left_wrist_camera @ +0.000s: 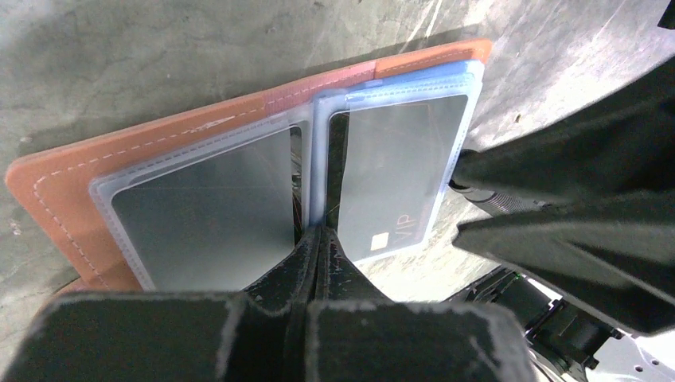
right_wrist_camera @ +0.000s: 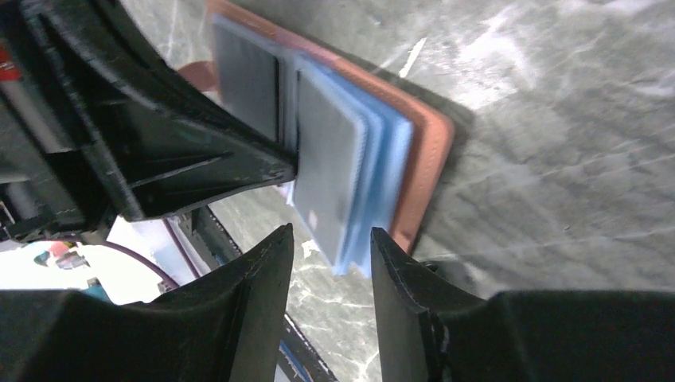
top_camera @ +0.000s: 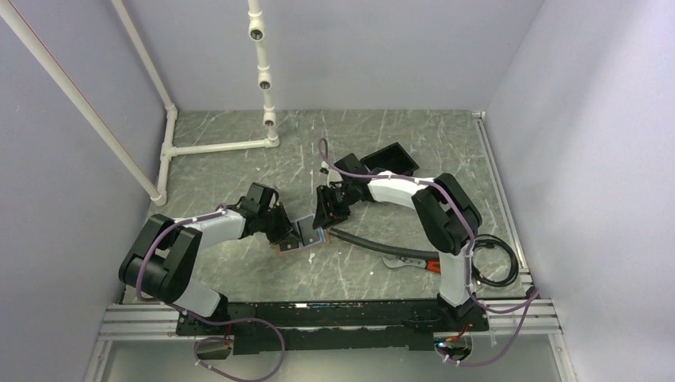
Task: Put the credit cards into the card holder
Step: Turn over the card slot in the card holder.
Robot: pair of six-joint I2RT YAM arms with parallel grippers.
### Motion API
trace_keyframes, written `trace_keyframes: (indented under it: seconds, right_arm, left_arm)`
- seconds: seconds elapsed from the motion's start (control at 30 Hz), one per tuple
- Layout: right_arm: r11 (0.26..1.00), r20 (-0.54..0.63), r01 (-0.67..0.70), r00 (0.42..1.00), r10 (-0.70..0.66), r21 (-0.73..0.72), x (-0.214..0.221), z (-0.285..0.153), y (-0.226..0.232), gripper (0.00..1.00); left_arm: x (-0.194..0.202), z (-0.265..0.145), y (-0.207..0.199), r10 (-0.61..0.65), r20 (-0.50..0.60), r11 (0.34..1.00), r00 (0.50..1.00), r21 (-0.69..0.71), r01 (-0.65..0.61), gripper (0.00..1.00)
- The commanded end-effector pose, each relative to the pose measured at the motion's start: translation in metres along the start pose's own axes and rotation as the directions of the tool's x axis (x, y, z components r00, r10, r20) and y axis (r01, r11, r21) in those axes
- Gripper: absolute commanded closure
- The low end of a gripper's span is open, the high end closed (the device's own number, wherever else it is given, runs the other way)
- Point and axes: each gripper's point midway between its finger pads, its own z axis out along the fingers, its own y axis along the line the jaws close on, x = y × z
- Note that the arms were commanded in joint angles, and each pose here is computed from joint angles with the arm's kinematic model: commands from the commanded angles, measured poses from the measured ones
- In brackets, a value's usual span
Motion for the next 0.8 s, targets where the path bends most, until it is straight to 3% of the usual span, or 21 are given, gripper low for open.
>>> trace_keyframes:
  seconds: [0.0,0.77]
  right_arm:
    - [0.996,0.048,0.086,0.995,-0.085,-0.009,-0.007,-0.018,0.026,0.57]
    - [0.998,0.001,0.061,0.998,-0.061,0.01,0.01,-0.004,0.014,0.6]
  left_arm:
    - [0.01,0.008,0.029,-0.018,-0.012,0.996,1.0,-0.092,0.016,1.0]
    - [0.01,0.009,0.028,-0.013,-0.009,0.996,1.0,-0.085,0.012,1.0]
